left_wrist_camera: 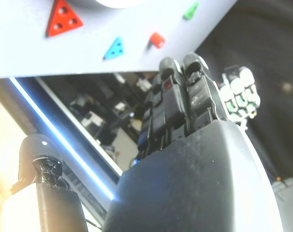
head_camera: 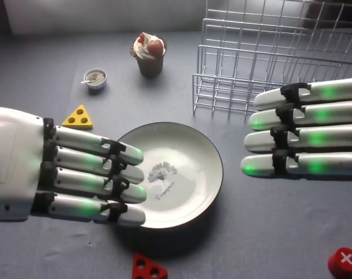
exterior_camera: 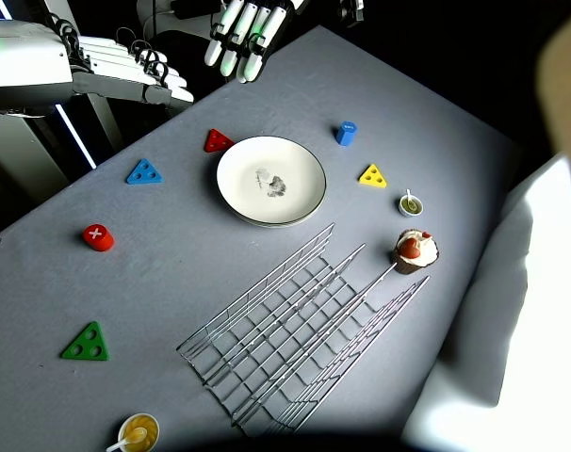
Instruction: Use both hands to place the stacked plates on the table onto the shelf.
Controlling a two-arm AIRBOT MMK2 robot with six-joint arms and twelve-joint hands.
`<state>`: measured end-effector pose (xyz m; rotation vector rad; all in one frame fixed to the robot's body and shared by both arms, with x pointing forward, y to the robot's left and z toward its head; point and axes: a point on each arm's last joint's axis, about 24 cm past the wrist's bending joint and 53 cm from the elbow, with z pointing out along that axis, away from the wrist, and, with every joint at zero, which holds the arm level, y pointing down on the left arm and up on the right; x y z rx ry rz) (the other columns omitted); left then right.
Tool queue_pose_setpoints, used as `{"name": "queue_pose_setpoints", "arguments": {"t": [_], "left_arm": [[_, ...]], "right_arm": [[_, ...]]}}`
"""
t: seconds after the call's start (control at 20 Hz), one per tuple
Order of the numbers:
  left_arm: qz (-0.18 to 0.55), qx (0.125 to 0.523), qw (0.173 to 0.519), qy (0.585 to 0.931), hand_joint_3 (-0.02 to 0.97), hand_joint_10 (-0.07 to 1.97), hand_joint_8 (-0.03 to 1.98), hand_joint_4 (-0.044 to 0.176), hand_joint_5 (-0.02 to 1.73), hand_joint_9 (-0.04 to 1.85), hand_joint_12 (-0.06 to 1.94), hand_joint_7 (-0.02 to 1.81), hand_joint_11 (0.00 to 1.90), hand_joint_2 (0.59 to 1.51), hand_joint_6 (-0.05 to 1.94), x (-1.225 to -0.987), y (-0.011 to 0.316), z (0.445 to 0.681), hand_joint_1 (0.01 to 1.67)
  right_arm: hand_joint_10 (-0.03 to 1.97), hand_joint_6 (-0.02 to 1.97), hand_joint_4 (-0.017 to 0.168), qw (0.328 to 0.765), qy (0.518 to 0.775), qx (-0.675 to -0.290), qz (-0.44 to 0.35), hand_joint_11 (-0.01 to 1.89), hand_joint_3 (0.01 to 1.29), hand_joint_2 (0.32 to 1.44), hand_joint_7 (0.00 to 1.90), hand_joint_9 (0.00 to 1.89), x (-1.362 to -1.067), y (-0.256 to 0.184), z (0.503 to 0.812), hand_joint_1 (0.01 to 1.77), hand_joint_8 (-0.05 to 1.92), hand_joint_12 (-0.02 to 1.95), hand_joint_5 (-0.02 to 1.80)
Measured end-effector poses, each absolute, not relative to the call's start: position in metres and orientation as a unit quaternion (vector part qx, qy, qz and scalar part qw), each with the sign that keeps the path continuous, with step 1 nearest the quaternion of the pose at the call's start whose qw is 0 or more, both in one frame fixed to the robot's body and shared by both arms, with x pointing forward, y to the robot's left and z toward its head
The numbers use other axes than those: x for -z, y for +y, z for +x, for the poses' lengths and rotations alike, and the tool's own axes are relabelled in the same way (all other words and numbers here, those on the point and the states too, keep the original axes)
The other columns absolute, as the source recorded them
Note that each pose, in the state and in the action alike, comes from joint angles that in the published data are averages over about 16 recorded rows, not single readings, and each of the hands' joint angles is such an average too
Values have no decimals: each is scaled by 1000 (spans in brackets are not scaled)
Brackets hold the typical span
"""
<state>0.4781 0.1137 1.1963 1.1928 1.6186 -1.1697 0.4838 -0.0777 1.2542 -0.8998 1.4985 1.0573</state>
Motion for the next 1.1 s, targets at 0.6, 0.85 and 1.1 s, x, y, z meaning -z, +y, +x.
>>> {"name": "queue_pose_setpoints", "arguments": {"t": [0.6, 0.85, 1.1], "left_arm": [[464, 459, 396, 646, 1, 3, -11, 7, 96, 109, 80, 116, 80, 861, 11, -1196, 117, 483, 122], [461, 457, 394, 651, 1, 4, -11, 7, 90, 106, 66, 111, 85, 866, 12, -1193, 117, 487, 121], [469, 449, 386, 655, 0, 3, -11, 7, 81, 99, 57, 106, 85, 872, 12, -1181, 113, 489, 115]], "right_arm": [[-4, 10, 2, 527, 639, -443, -343, 113, 18, 829, 155, 134, -1257, -82, 495, 20, 6, 49, 133], [-4, 10, 2, 528, 648, -449, -316, 117, 18, 832, 150, 131, -1260, -84, 502, 20, 6, 44, 125], [-4, 11, 2, 528, 654, -455, -294, 98, 18, 839, 130, 112, -1263, -86, 507, 21, 6, 35, 106]]}}
